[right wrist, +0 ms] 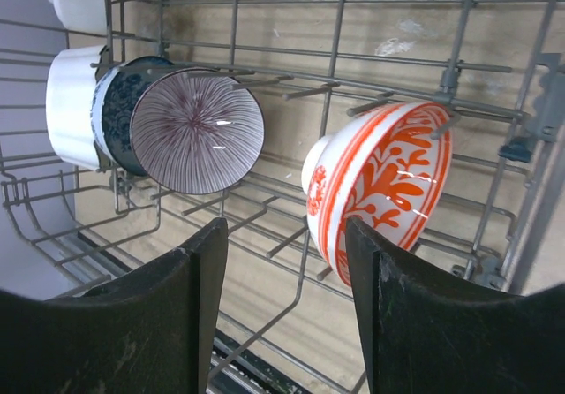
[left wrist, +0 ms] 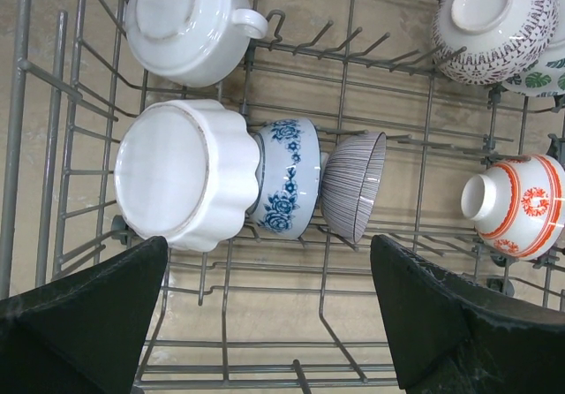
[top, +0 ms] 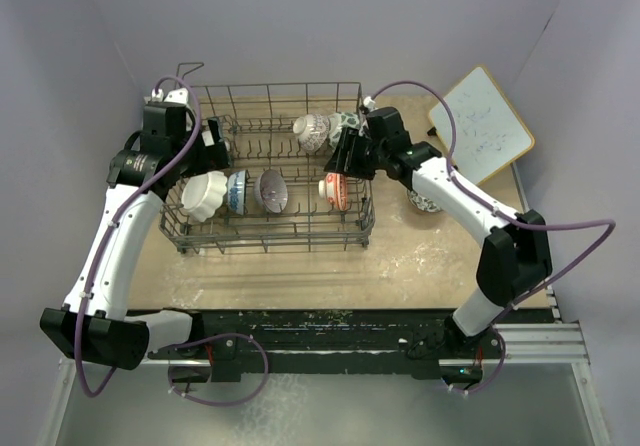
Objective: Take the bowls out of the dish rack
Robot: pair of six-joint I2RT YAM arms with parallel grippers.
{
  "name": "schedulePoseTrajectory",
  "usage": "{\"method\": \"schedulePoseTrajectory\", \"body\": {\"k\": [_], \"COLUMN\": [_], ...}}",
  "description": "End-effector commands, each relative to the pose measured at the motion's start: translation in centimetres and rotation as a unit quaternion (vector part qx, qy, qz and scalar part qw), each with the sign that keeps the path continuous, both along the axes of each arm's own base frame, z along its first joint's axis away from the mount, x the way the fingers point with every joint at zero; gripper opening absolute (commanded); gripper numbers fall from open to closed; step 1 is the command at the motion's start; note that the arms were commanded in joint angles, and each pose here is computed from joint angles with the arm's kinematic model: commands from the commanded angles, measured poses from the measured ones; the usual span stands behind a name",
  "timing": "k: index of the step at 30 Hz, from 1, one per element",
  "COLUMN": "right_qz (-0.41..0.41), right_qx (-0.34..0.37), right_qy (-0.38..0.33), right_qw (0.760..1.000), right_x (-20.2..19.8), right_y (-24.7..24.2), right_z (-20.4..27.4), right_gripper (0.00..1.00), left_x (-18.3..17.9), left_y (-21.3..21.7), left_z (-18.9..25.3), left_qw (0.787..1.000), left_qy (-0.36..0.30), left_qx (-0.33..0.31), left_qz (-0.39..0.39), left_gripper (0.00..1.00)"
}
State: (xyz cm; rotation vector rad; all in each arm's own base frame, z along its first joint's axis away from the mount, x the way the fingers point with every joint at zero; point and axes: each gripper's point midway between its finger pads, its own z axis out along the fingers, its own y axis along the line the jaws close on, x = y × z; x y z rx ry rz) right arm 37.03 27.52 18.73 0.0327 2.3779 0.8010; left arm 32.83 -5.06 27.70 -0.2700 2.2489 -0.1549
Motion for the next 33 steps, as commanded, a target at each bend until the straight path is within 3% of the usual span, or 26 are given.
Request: {"method": "schedulePoseTrajectory", "body": {"k": [1, 10, 16, 19, 26, 33], "right_qz": [-0.018, -0.006, 0.016, 0.026, 0.047, 0.1], "right_qx": [-0.017, -0.016, 0.011, 0.023, 0.029, 0.088], "right_qy": [-0.006, 0.004, 0.027, 0.028, 0.012, -0.081], "right_qw": [1.0, 1.0, 0.999, 0.999, 0.998, 0.988], "right_x": [-0.5, 0.2, 0.2, 0.2, -0.3, -1.1], "right_y": [-1.3, -0.5, 1.1, 1.7, 1.8, 3.0], "right_z": [0.6, -0.9, -2.5, -2.5, -1.2, 4.7], "right_gripper": [0.58, 0.57, 0.49, 0.42, 0.02, 0.0], "left_x": [0.4, 0.6, 0.8, 0.7, 0.5, 0.8], "left_y": [-0.3, -0.5, -1.0, -0.8, -0.8, -1.1], "left_z": [1.2, 1.5, 2.7, 2.6, 2.5, 2.5], "left_qw": [1.0, 0.999, 0.998, 0.999, 0.999, 0.998], "left_qy": [-0.029, -0.034, -0.049, -0.047, -0.046, -0.046], "left_qx": [-0.003, -0.009, -0.024, -0.02, -0.02, -0.028], "left_qz": [-0.009, -0.009, -0.013, -0.012, -0.011, -0.016], "left_gripper": [0.99, 0.99, 0.99, 0.99, 0.99, 0.99]}}
